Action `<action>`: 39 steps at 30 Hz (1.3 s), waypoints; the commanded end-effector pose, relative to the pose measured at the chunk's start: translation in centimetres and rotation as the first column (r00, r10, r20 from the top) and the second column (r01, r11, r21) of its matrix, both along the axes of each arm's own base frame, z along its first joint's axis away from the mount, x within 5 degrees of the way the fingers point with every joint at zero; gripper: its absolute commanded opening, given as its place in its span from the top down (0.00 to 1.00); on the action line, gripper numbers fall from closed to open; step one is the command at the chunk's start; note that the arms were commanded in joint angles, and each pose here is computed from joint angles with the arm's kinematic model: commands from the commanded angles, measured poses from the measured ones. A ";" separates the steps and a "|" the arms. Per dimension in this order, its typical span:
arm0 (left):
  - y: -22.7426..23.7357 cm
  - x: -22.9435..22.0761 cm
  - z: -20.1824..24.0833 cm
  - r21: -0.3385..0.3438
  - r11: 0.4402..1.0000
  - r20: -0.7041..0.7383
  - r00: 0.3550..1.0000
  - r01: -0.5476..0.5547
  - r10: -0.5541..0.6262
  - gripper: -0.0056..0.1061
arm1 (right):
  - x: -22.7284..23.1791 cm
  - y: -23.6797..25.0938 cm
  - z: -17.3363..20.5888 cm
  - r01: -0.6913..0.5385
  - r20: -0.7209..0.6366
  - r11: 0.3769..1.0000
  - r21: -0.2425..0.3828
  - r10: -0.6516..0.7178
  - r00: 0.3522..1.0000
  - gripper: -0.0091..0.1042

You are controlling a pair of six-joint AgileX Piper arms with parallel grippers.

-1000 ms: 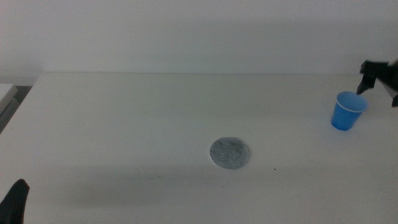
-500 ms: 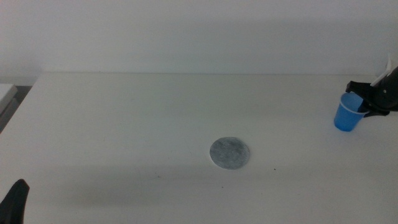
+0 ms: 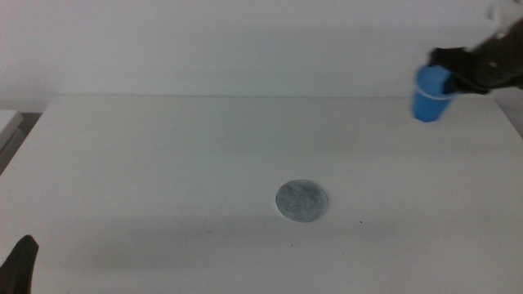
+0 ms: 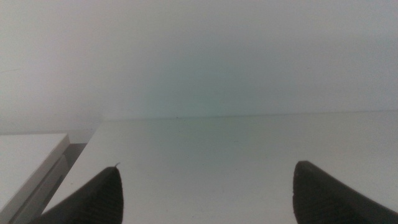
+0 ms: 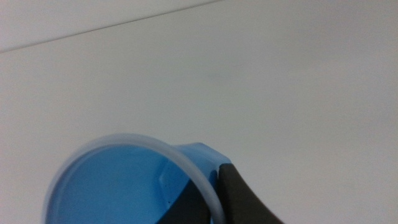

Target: Place an empty cup on a cup mat.

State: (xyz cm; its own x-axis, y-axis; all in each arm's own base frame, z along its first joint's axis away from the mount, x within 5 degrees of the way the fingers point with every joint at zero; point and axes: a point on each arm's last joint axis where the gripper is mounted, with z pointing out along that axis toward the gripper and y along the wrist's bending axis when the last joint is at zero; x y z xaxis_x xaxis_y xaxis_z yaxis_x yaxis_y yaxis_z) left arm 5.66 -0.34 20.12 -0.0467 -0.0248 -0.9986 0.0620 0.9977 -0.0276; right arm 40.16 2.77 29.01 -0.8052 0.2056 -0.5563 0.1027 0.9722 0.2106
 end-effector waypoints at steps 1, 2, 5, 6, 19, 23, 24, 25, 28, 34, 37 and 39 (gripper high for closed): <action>0.0 0.0 0.1 -0.006 1.000 0.016 1.000 0.002 -0.002 0.11 | -0.8 2.6 0.8 -0.067 -0.004 0.998 0.000 0.067 0.998 0.92; 0.0 0.0 0.1 -0.006 1.000 0.016 1.000 0.002 -0.002 0.11 | -1.1 3.9 0.8 -0.101 -0.010 0.995 0.000 0.101 0.995 0.92; 0.0 0.0 0.1 -0.006 1.000 0.016 1.000 0.002 -0.002 0.11 | -1.9 7.5 0.6 -0.194 -0.030 0.981 0.000 0.193 0.981 0.92; 0.0 0.0 0.1 -0.006 1.000 0.016 1.000 0.002 -0.002 0.11 | -2.2 8.6 0.5 -0.223 -0.032 0.975 0.000 0.223 0.974 0.92; 0.0 0.0 0.1 -0.006 1.000 0.016 1.000 0.002 -0.002 0.11 | -4.7 17.2 -2.1 -0.412 -0.095 0.911 0.018 0.412 0.906 0.92; 0.0 0.0 0.1 -0.006 1.000 0.016 1.000 0.002 -0.002 0.11 | -4.7 18.2 -3.5 -0.428 -0.130 0.904 0.025 0.427 0.895 0.92; 0.0 0.0 0.1 -0.006 1.000 0.016 1.000 0.002 -0.002 0.11 | -4.7 18.4 -3.9 -0.432 -0.139 0.902 0.024 0.431 0.892 0.92; 0.0 0.0 0.1 -0.006 1.000 0.016 1.000 0.002 -0.002 0.11 | -4.6 18.5 -4.2 -0.431 -0.146 0.902 0.024 0.430 0.891 0.92; 0.0 0.0 0.1 -0.006 1.000 0.016 1.000 0.002 -0.002 0.11 | -4.4 18.6 -5.1 -0.432 -0.166 0.902 0.019 0.429 0.888 0.92; 0.0 0.0 0.1 -0.006 1.000 0.016 1.000 0.002 -0.002 0.11 | -3.8 18.8 -6.8 -0.432 -0.192 0.902 0.006 0.425 0.885 0.92; 0.0 0.0 0.1 -0.006 1.000 0.016 1.000 0.002 -0.002 0.11 | -3.5 18.9 -7.7 -0.433 -0.202 0.901 -0.003 0.424 0.883 0.92; 0.0 0.0 0.1 -0.006 1.000 0.016 1.000 0.002 -0.002 0.11 | -3.4 18.9 -8.0 -0.432 -0.206 0.902 -0.005 0.422 0.883 0.92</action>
